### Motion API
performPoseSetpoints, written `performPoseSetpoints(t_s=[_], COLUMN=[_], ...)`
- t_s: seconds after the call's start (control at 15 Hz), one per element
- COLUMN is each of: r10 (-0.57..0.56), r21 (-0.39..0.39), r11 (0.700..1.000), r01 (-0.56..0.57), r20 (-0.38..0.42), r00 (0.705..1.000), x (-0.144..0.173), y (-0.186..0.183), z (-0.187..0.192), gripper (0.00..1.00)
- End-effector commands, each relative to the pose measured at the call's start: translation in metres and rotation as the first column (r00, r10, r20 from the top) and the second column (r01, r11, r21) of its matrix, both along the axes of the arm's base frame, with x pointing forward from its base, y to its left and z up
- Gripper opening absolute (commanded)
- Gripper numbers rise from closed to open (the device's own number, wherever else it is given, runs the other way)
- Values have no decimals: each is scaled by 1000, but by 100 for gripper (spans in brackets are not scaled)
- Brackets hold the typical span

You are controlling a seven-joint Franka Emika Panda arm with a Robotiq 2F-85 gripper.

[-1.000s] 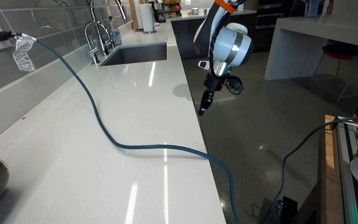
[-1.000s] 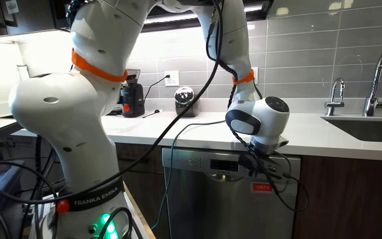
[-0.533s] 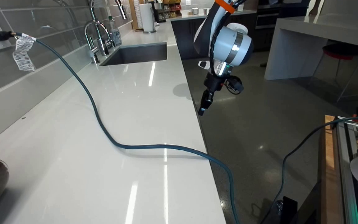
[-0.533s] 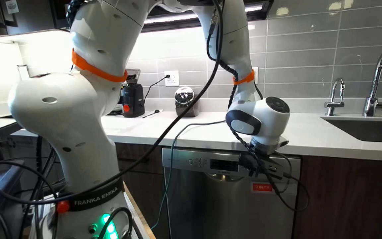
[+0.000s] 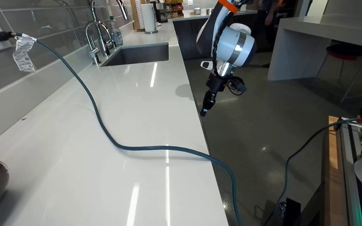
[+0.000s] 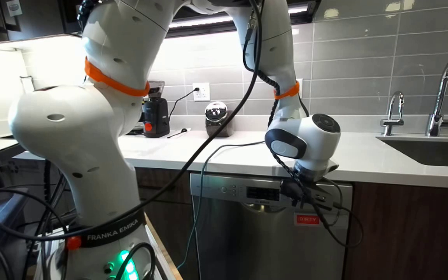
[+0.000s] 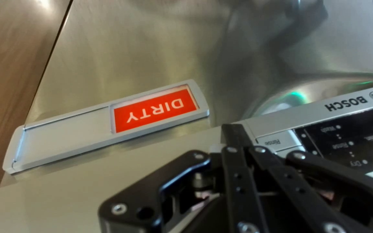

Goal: Press a button on the stove

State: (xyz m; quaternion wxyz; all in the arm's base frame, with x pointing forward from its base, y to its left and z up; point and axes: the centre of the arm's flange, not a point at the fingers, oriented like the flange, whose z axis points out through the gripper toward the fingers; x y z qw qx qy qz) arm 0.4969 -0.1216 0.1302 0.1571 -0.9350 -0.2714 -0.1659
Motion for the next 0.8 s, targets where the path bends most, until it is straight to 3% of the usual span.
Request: performPoseSetpoints(t_s=[0.0, 0.73], r10=[-5, -1], r21=[10, 17], r11=[1000, 1000], r01=[4, 0], r20=[33, 42], r00=[999, 999], x=[3, 2], y=[4, 3], z=[-5, -5], gripper=[0, 0])
